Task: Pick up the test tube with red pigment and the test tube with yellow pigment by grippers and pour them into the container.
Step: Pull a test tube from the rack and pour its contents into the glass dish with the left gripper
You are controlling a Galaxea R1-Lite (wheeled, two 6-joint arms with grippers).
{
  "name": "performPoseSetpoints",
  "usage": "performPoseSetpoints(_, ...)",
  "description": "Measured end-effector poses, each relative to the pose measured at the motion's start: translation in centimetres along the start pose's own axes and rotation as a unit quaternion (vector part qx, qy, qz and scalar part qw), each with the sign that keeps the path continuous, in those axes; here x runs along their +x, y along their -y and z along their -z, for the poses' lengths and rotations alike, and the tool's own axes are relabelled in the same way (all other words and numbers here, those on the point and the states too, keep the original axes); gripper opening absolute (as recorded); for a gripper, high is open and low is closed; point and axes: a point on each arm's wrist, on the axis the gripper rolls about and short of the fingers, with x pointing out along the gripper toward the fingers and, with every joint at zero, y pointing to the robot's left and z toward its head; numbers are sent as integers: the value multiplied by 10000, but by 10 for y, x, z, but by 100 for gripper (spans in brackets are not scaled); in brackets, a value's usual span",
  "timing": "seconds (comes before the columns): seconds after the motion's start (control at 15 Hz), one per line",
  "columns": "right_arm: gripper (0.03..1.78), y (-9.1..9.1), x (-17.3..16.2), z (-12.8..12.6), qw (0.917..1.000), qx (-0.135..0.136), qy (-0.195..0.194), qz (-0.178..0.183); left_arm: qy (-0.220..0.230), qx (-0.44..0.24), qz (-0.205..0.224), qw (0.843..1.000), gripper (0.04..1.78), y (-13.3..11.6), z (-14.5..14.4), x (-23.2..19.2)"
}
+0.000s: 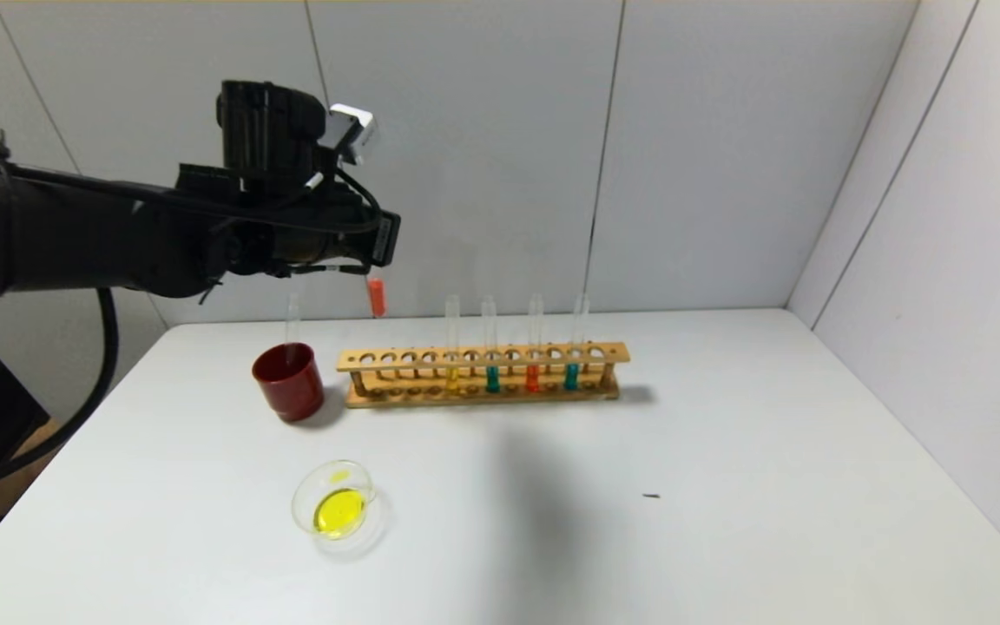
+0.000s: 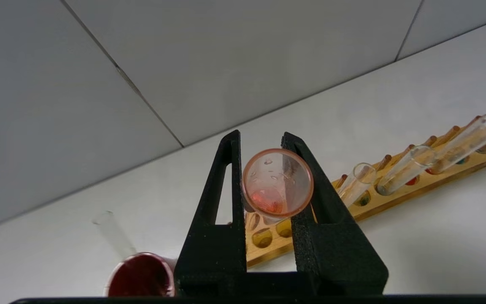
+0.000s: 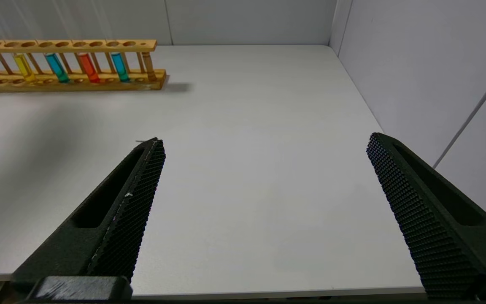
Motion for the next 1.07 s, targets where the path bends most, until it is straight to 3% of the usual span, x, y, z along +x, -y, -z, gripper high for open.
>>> performPoseSetpoints(0.2, 175, 0, 0, 0, 10000, -2, 0, 0, 168, 394, -22, 9991, 35, -7, -22, -35)
performPoseSetpoints(0.4, 175, 0, 0, 0, 10000, 0, 0, -2, -72, 1014, -104, 9948, 35, -9, -16, -57)
performPoseSetpoints(0.6, 175, 0, 0, 0, 10000, 0, 0, -2, -384, 2013, -337, 9782, 35, -13, 1, -70)
performPoseSetpoints(0.73, 175, 0, 0, 0, 10000, 1, 0, -2, -651, 2885, -214, 9550, 35, -16, 20, -80)
performPoseSetpoints(0.93, 175, 0, 0, 0, 10000, 0, 0, -2, -651, 3876, 515, 9181, 35, -11, 48, -92)
performPoseSetpoints(1.07, 175, 0, 0, 0, 10000, 0, 0, 0, -661, 4696, 867, 8761, 35, -9, 65, -99)
